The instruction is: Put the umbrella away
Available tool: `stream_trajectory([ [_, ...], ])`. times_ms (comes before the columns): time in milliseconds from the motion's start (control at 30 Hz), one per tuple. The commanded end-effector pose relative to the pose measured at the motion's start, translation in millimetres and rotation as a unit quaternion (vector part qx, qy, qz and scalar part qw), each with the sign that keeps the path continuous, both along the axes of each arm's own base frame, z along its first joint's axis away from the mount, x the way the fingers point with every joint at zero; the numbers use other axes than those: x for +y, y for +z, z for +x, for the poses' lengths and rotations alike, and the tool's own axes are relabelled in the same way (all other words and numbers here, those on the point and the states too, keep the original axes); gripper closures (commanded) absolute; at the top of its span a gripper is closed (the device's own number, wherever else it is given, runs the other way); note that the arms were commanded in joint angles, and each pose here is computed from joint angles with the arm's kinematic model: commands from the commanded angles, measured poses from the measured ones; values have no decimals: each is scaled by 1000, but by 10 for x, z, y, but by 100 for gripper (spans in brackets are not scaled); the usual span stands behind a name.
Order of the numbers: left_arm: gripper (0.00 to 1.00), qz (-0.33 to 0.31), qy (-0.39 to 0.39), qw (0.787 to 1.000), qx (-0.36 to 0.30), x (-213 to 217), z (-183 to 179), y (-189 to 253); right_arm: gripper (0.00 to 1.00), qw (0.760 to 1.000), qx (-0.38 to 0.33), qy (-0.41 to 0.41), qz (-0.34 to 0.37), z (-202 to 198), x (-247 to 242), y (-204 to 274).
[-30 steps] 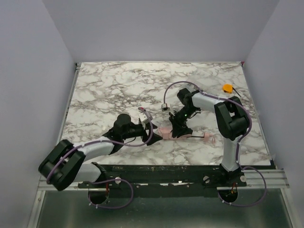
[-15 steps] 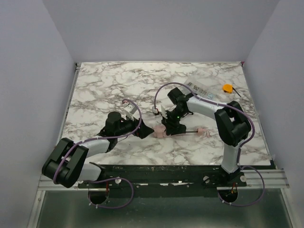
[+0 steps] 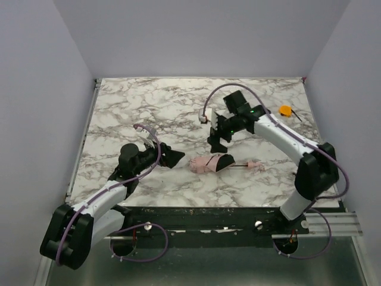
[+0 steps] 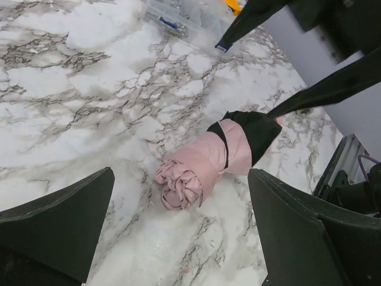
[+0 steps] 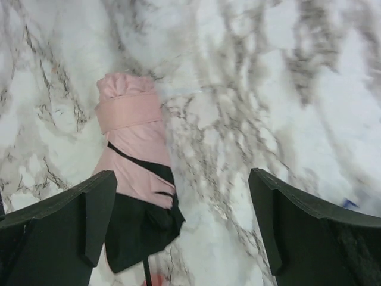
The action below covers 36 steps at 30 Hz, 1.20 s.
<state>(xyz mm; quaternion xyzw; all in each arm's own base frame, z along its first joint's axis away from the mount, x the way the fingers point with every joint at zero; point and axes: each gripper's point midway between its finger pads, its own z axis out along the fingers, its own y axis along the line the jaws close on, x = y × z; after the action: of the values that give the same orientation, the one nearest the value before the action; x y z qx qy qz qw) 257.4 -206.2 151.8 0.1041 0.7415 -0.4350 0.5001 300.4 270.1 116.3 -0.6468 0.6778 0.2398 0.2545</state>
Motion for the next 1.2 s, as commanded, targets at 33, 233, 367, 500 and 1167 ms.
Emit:
stream_trajectory([
  [33,7,-6,-20,999,33,-12,-122,-183,0,980,-15,-174,93,210,-459,594],
  [233,28,-6,-47,995,84,-115,-190,-390,13,949,27,-310,49,13,-1457,206],
  [367,72,21,-56,989,137,-223,-188,-647,71,923,37,-383,-18,-184,-2022,-176],
  [500,96,64,-50,976,200,-294,-160,-1003,87,907,35,-411,-85,-354,-2385,-535],
  [1167,98,139,-107,956,234,-1021,-138,-1336,99,968,49,-229,-95,-363,-880,-875],
])
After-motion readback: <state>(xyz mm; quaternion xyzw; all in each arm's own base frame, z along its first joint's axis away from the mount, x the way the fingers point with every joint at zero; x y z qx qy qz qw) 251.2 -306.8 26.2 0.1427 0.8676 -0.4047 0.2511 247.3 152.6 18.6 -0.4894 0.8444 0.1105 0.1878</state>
